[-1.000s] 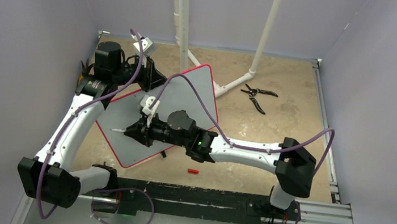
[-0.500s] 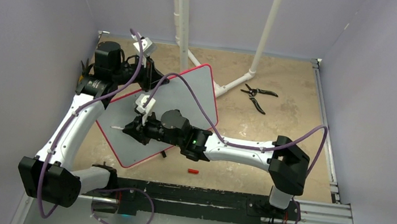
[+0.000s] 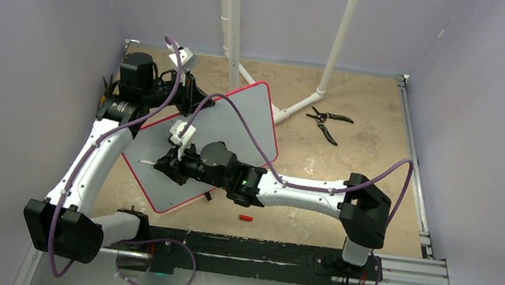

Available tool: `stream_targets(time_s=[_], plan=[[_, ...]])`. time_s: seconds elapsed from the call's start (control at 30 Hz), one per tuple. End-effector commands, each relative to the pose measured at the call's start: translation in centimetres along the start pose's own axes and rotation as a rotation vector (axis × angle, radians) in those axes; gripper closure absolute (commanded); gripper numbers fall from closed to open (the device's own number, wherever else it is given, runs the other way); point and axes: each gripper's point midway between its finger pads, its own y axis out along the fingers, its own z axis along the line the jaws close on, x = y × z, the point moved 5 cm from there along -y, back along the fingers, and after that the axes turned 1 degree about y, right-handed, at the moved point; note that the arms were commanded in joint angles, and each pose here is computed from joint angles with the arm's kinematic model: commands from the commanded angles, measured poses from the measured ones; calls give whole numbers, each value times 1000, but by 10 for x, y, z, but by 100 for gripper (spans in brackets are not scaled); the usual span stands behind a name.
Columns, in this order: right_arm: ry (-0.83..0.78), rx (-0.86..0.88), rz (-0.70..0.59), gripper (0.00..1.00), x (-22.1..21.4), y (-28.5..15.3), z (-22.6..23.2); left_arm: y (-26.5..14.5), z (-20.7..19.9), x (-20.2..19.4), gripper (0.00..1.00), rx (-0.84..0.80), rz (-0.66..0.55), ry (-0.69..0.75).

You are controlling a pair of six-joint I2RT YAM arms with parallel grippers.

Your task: Write a sentence on the whiteboard

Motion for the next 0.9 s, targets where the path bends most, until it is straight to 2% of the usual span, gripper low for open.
stream_targets(time_s=[0.0,0.43,0.87], plan=[[6,-72,-126,100,40,0,-6,-1,6,5,100,11,-32,18],[-7,-106,-209,100,68,1,-7,-2,6,6,100,2,-42,19],[8,-117,-113,100,30,-10,-14,-4,8,7,100,2,-49,12]])
